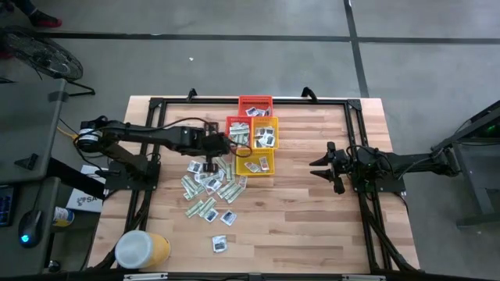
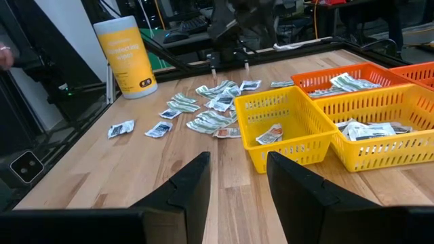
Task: Pick & Place First Aid Supplies
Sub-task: Put the towelette pack into the top yellow bin
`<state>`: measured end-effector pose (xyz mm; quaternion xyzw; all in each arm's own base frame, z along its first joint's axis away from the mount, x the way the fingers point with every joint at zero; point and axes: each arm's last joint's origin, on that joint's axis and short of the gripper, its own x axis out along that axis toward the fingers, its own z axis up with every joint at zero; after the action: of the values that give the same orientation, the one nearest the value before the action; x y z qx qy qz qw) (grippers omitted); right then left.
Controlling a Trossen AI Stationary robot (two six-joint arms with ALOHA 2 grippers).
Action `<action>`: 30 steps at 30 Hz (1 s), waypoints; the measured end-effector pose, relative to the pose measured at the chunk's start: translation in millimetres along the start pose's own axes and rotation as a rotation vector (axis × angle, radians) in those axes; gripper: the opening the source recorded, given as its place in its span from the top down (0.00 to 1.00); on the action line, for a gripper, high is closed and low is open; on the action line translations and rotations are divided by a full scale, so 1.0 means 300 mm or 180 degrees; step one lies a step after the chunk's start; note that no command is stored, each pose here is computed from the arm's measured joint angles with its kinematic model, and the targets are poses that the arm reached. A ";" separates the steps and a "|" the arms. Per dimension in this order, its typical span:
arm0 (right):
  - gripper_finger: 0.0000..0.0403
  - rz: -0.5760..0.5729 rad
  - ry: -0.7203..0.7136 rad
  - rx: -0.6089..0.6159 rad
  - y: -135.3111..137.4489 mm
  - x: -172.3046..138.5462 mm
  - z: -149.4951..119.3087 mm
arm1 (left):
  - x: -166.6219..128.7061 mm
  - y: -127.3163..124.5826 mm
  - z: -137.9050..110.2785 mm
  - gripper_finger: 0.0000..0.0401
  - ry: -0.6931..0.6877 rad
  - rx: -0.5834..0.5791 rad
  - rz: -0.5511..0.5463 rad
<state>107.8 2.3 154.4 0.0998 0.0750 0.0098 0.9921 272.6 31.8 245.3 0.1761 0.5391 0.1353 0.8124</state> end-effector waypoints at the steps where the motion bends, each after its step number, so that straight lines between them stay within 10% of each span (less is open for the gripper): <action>1: 0.65 0.0002 0.0000 0.0000 0.000 0.000 0.000 | 0.000 0.002 0.012 1.00 -0.0111 0.0180 0.0022; 12: 0.65 0.0000 -0.0002 0.0001 0.000 0.000 0.000 | 0.095 0.001 0.115 1.00 -0.0594 0.1127 0.0297; 30: 0.65 -0.0010 0.0028 0.0002 0.000 0.002 -0.002 | 0.296 0.181 0.382 1.00 -0.0345 0.0925 0.0154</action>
<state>108.3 2.3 153.8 0.0999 0.0796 0.0086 0.9918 410.8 101.1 236.1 0.3118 0.5040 0.0656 0.8028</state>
